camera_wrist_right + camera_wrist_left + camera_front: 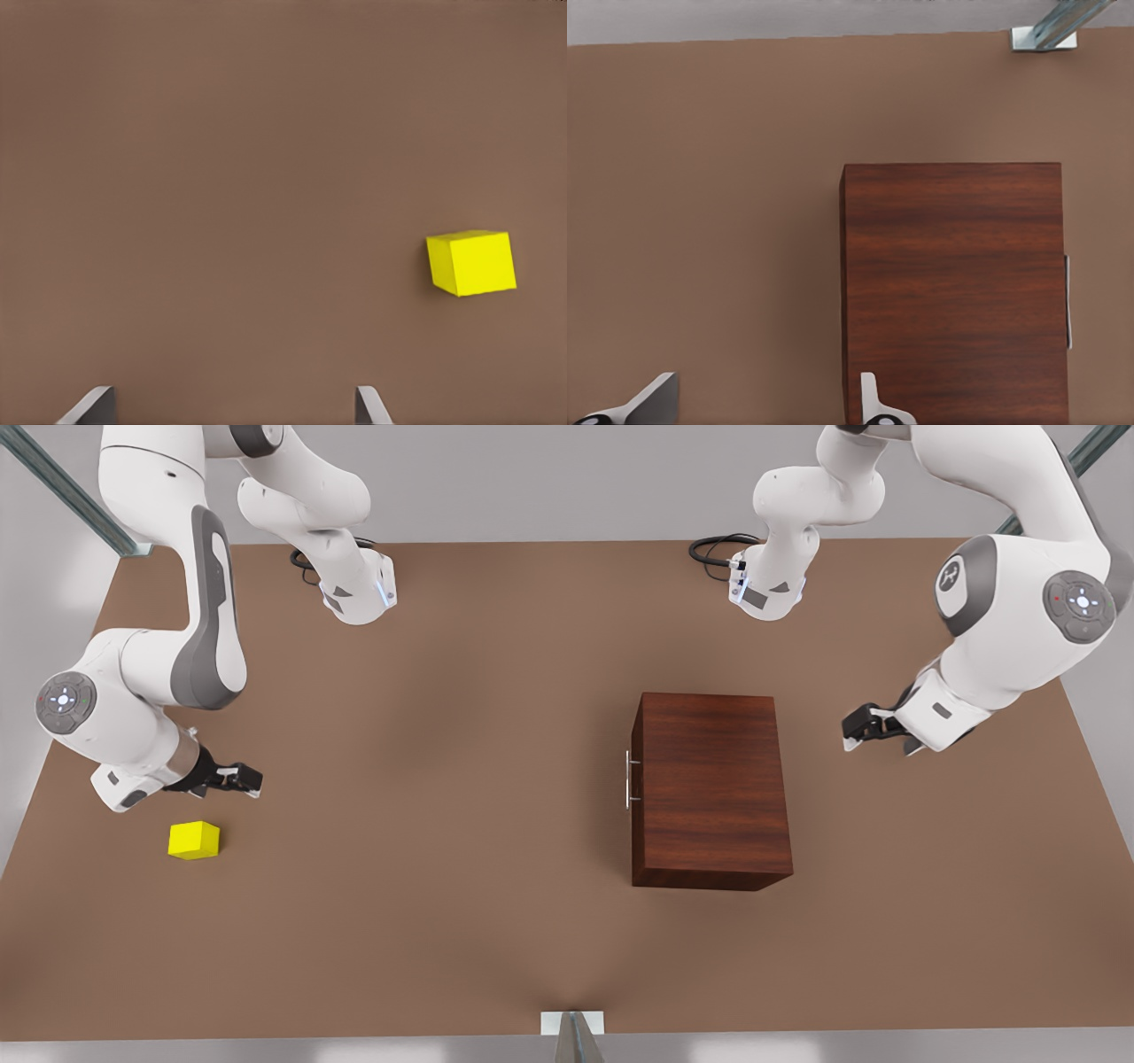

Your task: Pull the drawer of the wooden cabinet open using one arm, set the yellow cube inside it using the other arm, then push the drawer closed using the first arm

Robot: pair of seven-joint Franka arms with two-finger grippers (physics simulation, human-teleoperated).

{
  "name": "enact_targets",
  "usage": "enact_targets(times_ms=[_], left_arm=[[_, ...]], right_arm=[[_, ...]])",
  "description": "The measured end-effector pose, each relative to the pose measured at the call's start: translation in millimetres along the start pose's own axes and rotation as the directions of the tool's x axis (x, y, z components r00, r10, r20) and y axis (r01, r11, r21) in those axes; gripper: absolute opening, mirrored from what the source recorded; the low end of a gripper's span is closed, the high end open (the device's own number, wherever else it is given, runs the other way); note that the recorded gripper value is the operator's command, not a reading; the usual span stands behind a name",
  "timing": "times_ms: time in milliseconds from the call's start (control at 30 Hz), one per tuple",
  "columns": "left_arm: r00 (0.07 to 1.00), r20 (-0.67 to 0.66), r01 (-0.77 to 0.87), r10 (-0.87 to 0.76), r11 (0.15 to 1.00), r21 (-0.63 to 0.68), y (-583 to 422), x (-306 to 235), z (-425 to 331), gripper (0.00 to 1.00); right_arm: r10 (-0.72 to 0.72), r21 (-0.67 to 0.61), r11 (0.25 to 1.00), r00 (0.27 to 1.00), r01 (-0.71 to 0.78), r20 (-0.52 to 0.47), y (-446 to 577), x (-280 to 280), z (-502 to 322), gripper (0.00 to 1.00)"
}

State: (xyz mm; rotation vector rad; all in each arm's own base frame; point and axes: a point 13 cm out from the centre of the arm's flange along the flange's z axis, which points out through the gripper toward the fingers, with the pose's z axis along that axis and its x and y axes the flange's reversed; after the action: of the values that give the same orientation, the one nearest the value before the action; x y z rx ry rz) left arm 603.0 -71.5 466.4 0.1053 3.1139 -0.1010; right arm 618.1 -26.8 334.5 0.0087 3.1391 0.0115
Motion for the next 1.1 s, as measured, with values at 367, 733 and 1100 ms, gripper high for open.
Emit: enact_targets(times_ms=[367,733,1100], left_arm=[[0.936,-0.017,-0.353,0.352,0.934,-0.047,-319.0,19.2,70.3,1.0],[0.98,0.02,-0.193,0.199,0.965,-0.18,-399.3,10.6,235.0,1.0],[0.986,0.076,-0.108,0.147,0.92,-0.378,-370.6,18.5,295.7,1.0]], right_arm=[[0.399,-0.022,0.917,0.917,-0.399,0.006,-57.7,-16.9,10.0,1.0],[0.835,-0.042,0.551,0.55,-0.834,0.04,-159.2,-49.1,111.1,1.0],[0.956,-0.063,0.293,0.291,-0.954,0.029,-188.5,-53.0,155.7,1.0]])
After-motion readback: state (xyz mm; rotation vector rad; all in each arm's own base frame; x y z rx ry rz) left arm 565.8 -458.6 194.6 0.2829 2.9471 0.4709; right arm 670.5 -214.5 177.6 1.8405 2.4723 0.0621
